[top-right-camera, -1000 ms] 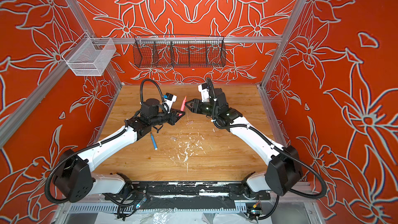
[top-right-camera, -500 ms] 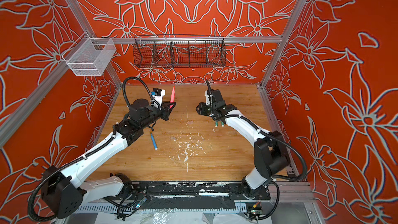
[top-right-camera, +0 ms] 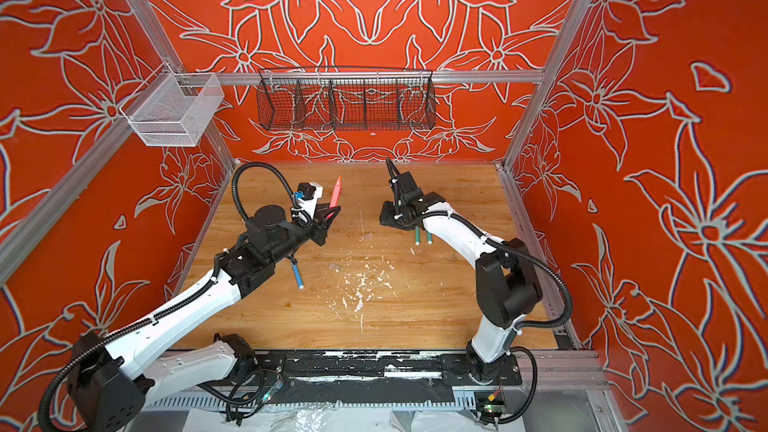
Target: Insert the pens into the pen caps
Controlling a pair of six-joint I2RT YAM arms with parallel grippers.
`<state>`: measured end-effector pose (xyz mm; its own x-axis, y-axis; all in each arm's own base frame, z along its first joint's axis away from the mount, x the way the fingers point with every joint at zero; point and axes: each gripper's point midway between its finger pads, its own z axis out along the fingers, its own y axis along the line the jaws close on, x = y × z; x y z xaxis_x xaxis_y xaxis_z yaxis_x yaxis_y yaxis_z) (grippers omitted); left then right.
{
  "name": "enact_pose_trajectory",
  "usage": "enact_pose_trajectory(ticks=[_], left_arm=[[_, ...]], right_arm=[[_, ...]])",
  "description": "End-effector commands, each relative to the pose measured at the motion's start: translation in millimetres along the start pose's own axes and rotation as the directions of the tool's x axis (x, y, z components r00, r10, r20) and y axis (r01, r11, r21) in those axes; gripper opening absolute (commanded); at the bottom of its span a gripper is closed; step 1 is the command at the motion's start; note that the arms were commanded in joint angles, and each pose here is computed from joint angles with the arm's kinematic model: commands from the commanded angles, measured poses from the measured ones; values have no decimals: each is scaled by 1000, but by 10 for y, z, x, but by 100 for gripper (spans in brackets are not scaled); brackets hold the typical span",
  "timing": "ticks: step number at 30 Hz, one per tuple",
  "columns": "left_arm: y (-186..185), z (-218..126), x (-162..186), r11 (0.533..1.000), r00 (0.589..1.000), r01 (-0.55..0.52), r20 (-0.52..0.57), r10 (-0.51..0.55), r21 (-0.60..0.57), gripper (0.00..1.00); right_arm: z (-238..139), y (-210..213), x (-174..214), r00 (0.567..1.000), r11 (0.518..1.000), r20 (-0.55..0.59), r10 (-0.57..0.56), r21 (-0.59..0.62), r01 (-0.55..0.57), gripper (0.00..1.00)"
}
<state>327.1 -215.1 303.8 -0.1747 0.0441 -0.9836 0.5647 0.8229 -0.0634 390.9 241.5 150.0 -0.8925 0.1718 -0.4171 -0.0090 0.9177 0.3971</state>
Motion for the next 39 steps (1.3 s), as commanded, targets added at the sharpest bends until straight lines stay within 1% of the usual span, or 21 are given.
enact_pose_trajectory(ticks=[1, 5, 7, 12, 16, 22, 25, 30, 32, 39], left_arm=[[-80, -31, -127, 999, 999, -36, 36, 35, 27, 0], [-76, -83, -196, 1000, 998, -27, 61, 26, 15, 0], [-36, -105, -202, 1000, 998, -2, 65, 2, -7, 0], [55, -190, -235, 997, 992, 51, 118, -44, -53, 0], [126, -201, -233, 993, 990, 68, 128, -56, -92, 0], [111, -187, -240, 995, 991, 55, 127, -44, -85, 0], [67, -198, -251, 997, 991, 52, 127, -44, -60, 0], [72, -147, -181, 996, 993, 63, 108, -56, -59, 0], [63, -150, -196, 996, 992, 67, 114, -61, -54, 0], [35, -174, -219, 997, 992, 64, 115, -60, -39, 0]], right_arm=[[120, -52, 141, 997, 990, -57, -45, 133, 53, 53], [345, 73, 86, 996, 983, -57, -74, 162, 82, 56], [475, 88, 75, 994, 976, -59, -91, 192, 101, 57], [822, 31, 153, 986, 964, -128, -103, 232, 131, 59], [959, 10, 161, 981, 957, -153, -121, 246, 157, 59], [1136, -22, 224, 971, 951, -195, -137, 250, 184, 59], [1177, -48, 281, 964, 946, -223, -146, 253, 202, 59], [1192, -129, 381, 952, 935, -258, -162, 267, 232, 57], [1166, -173, 380, 952, 928, -256, -165, 287, 238, 57], [1155, -224, 479, 945, 924, -279, -171, 289, 252, 55]])
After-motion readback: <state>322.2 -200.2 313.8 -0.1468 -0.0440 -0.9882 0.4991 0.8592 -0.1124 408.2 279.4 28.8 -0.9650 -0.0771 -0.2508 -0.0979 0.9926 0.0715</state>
